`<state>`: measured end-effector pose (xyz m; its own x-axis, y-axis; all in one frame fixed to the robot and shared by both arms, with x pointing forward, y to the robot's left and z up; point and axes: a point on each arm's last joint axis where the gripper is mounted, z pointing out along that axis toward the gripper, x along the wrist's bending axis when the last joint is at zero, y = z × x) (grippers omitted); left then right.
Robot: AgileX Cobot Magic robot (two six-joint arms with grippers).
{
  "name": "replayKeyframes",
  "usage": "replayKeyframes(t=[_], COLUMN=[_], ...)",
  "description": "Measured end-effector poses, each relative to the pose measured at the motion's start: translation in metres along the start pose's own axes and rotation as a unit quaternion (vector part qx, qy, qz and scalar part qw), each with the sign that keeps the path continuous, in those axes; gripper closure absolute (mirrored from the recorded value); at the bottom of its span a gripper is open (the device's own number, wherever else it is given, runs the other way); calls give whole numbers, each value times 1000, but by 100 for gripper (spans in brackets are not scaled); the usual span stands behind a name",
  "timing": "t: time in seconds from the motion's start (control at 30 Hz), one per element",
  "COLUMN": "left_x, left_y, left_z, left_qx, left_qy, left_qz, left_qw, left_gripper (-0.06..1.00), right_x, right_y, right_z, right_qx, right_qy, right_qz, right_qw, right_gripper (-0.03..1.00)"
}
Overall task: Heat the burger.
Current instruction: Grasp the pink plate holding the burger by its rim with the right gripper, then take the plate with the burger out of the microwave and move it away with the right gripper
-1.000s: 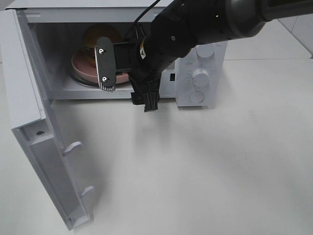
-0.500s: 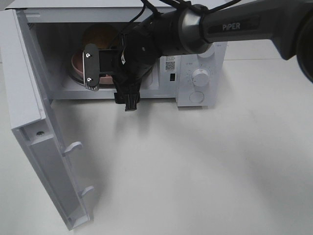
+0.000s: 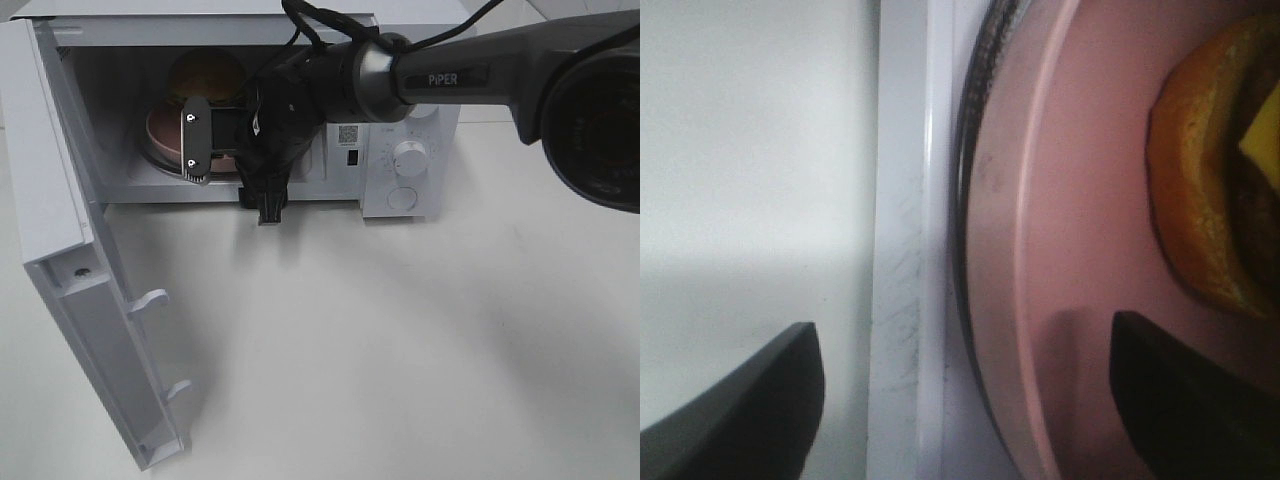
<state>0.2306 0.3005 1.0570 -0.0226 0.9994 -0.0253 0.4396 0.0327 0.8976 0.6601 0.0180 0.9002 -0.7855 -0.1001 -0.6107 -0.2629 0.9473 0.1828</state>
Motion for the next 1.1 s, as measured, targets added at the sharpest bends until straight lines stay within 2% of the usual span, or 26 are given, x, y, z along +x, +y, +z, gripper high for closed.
replayKeyframes(t=[0.07,0.13,0.17,0.2,0.23,0.27,0.3,0.33,0.4,0.6,0.87,1.1], left_x=[0,0,0,0,0,0,0,0,0,0,0,0], left_y=[0,0,0,0,0,0,0,0,0,0,0,0], left_z=[0,0,0,0,0,0,0,0,0,0,0,0], left_qx=[0,0,0,0,0,0,0,0,0,0,0,0], left_qy=[0,0,0,0,0,0,0,0,0,0,0,0], left_qz=[0,0,0,0,0,0,0,0,0,0,0,0], left_qw=[1000,1000,1000,1000,1000,1000,1000,1000,1000,1000,1000,1000], left_gripper=[-5,-5,-5,-5,-5,-5,-5,-5,-5,-5,-5,-5], right_x=[1,0,0,0,-1,-1,-1,-1,2,-1,0,7], right_y=[-3,-3,-3,-3,-3,-3,-3,-3,-2,0,1,7], right_z=[2,2,2,2,2,2,2,2,2,0,-8,-20], right_qx=[3,2,2,2,2,2,1,1,4,0,17,13], right_qy=[2,1,1,1,0,0,-1,-1,10,0,27,31], right_qz=[0,-1,-1,-3,-4,-4,-7,-7,-12,-24,-67,-82], right_qw=[1000,1000,1000,1000,1000,1000,1000,1000,1000,1000,997,996], right_gripper=[22,33,33,38,50,50,57,57,83,86,87,87])
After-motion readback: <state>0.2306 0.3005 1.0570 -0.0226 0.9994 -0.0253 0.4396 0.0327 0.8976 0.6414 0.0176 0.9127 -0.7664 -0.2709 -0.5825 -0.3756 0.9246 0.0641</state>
